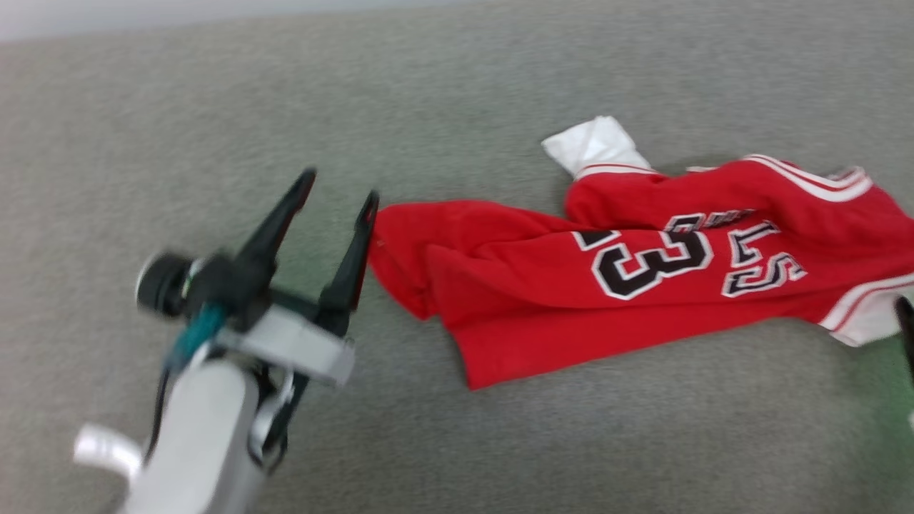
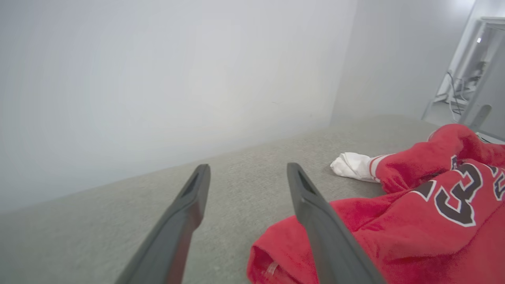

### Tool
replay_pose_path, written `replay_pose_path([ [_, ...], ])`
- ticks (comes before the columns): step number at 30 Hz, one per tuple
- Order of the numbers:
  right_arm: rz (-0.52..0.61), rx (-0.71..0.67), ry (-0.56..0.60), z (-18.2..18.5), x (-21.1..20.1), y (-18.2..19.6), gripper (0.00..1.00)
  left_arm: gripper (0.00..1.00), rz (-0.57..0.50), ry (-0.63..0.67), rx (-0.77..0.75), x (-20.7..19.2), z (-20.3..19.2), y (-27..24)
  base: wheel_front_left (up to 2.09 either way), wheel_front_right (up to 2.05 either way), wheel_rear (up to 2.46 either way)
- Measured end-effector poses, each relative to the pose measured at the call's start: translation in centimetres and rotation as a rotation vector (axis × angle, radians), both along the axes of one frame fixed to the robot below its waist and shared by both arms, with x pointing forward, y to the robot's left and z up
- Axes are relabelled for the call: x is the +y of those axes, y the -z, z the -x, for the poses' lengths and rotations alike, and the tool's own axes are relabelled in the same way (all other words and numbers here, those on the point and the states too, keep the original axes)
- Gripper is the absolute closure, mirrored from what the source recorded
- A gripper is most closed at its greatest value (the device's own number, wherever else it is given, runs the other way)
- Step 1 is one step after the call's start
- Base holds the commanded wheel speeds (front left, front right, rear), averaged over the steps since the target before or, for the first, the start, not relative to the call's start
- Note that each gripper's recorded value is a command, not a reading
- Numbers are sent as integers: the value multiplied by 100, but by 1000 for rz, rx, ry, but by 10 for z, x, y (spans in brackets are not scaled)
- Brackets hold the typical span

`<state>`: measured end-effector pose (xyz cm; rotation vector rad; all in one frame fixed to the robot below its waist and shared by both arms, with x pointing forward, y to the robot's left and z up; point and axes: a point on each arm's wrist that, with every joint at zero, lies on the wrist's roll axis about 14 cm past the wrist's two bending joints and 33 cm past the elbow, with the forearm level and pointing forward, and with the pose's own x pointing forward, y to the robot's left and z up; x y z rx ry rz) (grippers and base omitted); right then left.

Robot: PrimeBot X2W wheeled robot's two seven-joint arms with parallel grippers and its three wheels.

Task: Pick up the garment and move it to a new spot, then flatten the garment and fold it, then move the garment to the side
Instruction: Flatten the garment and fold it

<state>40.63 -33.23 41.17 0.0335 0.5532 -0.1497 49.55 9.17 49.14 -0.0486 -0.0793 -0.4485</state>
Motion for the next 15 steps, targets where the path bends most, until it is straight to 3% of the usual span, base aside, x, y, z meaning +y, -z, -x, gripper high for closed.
replay_pose_path([
  [3,-92,-125,15,3,17,-21,0,0,-53,128,48,-32,-19,-6,0,0,0],
  [9,-174,-283,-18,11,52,-55,0,0,-151,387,380,-101,-36,13,0,0,0],
  [15,-183,-324,-19,24,62,-65,0,0,-279,487,682,-133,-53,34,0,0,0],
])
